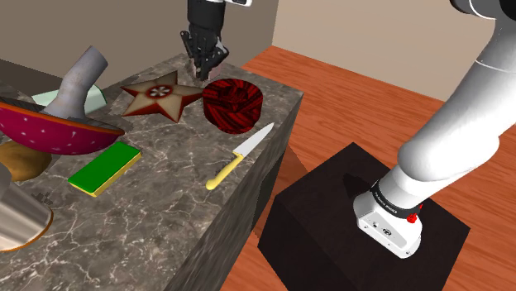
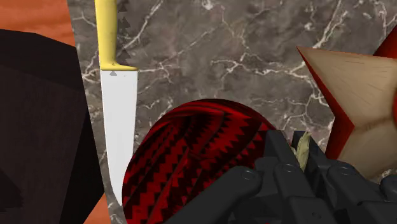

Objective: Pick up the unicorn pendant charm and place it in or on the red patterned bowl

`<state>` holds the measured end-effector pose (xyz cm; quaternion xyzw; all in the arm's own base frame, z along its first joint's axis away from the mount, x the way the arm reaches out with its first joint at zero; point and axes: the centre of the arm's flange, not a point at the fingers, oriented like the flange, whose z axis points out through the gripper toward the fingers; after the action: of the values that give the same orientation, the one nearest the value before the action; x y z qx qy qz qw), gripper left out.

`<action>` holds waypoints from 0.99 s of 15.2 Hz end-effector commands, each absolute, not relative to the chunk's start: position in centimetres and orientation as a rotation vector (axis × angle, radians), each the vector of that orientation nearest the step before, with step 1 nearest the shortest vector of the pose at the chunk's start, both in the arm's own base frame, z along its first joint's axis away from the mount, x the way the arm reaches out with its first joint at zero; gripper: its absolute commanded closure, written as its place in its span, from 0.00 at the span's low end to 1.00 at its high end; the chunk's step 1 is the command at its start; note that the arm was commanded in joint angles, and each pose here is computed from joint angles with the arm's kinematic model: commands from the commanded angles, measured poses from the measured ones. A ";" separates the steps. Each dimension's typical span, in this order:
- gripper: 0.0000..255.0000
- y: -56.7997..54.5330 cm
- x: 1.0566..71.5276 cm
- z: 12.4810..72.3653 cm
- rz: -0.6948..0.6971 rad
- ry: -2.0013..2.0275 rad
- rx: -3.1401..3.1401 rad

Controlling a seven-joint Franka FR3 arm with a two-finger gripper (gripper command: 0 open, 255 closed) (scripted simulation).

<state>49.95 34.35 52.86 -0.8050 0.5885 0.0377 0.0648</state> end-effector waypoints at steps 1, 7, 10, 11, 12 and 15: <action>1.00 31.6 49.8 52.7 0.115 1.776 -2.430; 1.00 24.8 49.6 52.0 0.115 1.776 -2.430; 1.00 24.8 49.6 50.4 0.115 1.776 -2.430; 1.00 24.8 49.6 49.9 0.115 1.776 -2.430; 1.00 24.8 49.6 49.3 0.115 1.776 -2.430; 1.00 24.8 49.6 47.7 0.115 1.776 -2.430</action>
<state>49.49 24.82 48.32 -0.8051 0.5884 0.0381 0.0647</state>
